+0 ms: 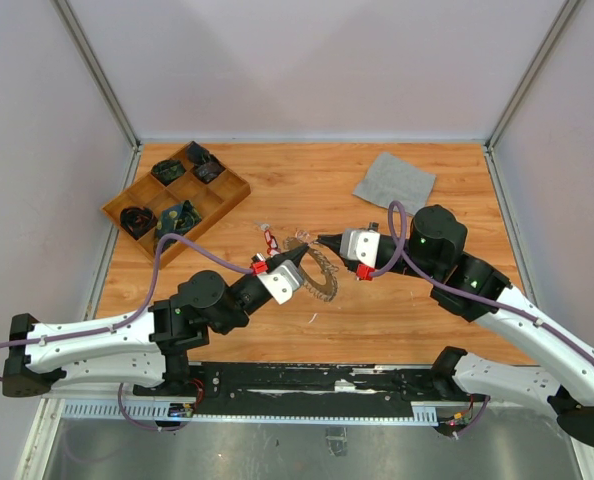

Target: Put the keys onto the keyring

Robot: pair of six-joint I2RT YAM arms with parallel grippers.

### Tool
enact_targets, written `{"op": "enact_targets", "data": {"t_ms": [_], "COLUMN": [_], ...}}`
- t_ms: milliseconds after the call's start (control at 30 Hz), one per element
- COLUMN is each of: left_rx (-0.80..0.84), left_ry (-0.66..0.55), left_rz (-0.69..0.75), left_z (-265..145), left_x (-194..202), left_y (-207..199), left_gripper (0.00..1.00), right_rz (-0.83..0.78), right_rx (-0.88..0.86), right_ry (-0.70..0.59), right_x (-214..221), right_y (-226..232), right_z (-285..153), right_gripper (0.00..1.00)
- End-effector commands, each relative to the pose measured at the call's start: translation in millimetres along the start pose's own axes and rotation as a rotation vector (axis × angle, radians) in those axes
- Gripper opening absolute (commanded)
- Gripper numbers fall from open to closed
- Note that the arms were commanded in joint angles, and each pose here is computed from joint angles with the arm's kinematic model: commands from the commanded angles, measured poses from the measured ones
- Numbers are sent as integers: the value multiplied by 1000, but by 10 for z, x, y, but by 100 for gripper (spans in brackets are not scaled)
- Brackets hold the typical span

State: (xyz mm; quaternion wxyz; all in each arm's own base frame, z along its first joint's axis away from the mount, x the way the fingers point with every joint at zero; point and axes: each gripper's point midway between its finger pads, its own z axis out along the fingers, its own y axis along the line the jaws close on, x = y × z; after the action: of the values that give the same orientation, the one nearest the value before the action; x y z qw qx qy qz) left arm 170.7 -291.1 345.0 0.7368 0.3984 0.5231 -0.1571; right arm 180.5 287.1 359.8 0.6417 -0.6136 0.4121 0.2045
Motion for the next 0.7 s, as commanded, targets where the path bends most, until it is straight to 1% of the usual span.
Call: {"op": "enact_targets", "data": {"t_ms": [0, 333, 667], "left_rx": [-17, 10, 15], "left_ry": [-115, -144, -161], "left_rz": [-71, -90, -138], "left_z": [-20, -42, -80], "left_x": [-360, -414, -452], "left_y": [115, 79, 84], "left_gripper": [1, 1, 0], "right_rz": [13, 28, 10], "right_rx": [8, -18, 7], "right_ry": [-3, 12, -17], "right_x": [-27, 16, -121], "right_y": [17, 63, 14], "right_z": [8, 33, -92], "right_gripper": [3, 10, 15]}}
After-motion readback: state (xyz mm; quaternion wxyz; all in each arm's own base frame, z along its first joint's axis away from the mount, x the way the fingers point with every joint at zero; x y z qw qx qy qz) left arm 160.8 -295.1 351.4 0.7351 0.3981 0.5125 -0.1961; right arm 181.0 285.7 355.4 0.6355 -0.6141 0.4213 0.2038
